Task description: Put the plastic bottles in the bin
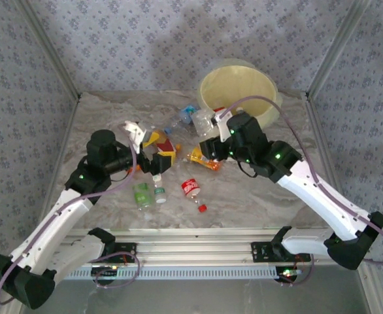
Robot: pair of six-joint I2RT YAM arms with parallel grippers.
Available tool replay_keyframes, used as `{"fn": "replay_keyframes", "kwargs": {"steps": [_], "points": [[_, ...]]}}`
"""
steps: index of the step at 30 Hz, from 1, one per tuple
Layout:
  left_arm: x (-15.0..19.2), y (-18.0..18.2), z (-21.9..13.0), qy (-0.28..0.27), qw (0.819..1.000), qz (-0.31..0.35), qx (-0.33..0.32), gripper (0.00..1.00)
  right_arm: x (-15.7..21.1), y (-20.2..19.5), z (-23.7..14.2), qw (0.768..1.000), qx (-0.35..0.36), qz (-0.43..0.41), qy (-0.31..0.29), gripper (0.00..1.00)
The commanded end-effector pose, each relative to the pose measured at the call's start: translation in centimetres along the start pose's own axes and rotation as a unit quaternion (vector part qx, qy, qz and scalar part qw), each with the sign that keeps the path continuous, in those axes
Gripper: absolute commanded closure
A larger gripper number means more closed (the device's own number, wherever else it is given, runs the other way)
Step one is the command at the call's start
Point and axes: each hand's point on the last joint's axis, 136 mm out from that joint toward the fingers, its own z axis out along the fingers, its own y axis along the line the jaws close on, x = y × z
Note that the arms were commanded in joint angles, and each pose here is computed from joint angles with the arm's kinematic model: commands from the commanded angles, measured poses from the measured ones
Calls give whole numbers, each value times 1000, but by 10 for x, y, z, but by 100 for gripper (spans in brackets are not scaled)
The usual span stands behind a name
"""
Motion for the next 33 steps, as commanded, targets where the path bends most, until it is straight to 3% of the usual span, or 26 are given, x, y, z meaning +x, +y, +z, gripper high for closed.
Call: {"fn": "replay_keyframes", "kwargs": {"steps": [1, 8, 16, 23, 33], "points": [[-16, -3, -9, -31, 999, 10, 6, 0, -33, -17, -17, 999, 30, -8, -37, 43], [-15, -2, -11, -28, 999, 20, 4, 0, -82, -61, -19, 995, 76, 12, -67, 43], [-10, 0, -10, -17, 999, 28, 1, 0, -108, -106, 2, 993, 91, 52, -61, 43], [-9, 0, -10, -13, 999, 29, 1, 0, -102, -140, 34, 991, 92, 95, -16, 43], [-7, 2, -7, -5, 1000, 26, 0, 0, -63, -161, 81, 984, 88, 138, 74, 41]]}}
